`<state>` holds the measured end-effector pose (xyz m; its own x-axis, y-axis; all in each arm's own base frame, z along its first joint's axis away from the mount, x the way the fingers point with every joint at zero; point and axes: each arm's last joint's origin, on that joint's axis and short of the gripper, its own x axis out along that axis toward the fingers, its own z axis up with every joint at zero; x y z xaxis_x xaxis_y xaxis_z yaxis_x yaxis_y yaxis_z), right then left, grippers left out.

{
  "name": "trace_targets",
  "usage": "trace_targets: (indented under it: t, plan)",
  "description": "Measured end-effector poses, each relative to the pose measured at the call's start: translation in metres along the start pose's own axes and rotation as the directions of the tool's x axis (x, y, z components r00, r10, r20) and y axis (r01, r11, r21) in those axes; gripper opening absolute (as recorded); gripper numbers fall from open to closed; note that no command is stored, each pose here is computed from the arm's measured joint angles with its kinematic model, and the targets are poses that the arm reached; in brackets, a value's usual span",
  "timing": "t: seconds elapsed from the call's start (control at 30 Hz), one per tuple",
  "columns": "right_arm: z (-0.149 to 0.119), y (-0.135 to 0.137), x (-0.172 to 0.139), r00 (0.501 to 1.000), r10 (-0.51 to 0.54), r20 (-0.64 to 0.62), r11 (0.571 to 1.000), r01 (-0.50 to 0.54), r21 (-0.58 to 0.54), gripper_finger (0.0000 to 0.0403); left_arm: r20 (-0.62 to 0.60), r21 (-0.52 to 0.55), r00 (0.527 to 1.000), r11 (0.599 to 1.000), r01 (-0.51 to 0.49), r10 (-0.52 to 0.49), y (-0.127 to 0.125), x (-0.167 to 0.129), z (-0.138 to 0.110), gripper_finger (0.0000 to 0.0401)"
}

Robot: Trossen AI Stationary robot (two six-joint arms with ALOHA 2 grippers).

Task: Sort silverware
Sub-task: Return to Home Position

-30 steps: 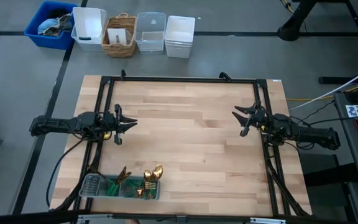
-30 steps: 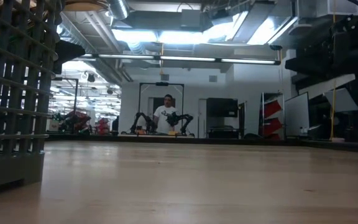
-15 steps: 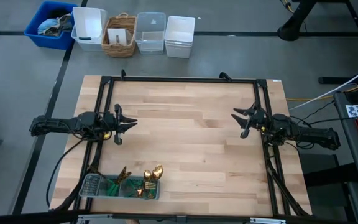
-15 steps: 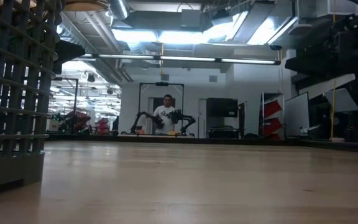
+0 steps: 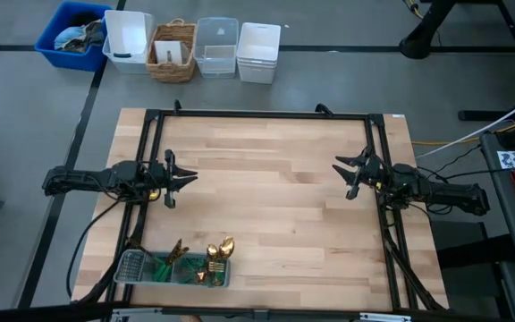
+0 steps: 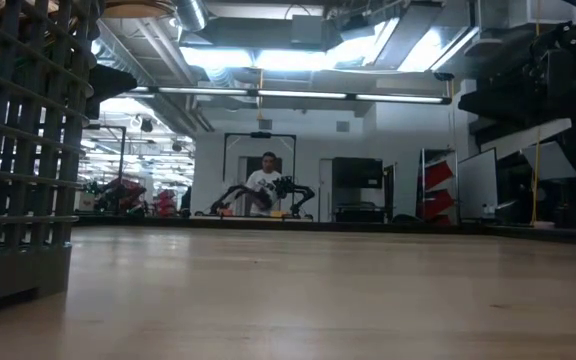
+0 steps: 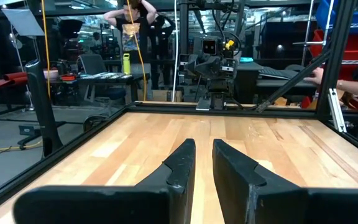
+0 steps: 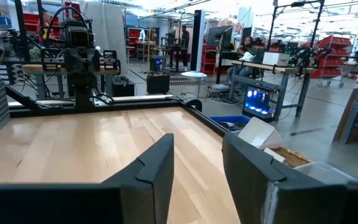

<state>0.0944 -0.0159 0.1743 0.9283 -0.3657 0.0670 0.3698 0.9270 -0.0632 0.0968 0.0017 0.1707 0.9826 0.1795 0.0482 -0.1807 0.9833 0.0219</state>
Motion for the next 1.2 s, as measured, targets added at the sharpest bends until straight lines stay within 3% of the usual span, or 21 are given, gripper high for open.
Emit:
trace_targets:
  t: [1.2]
  plan:
    - [-0.0001,0.0000,0.0000,1.000,-0.001,0.000,1.000,0.001,0.000,0.0136,0.000,0.000,1.000,1.000,0.000,0.000,0.0000,0.0000,0.0000,0.0047]
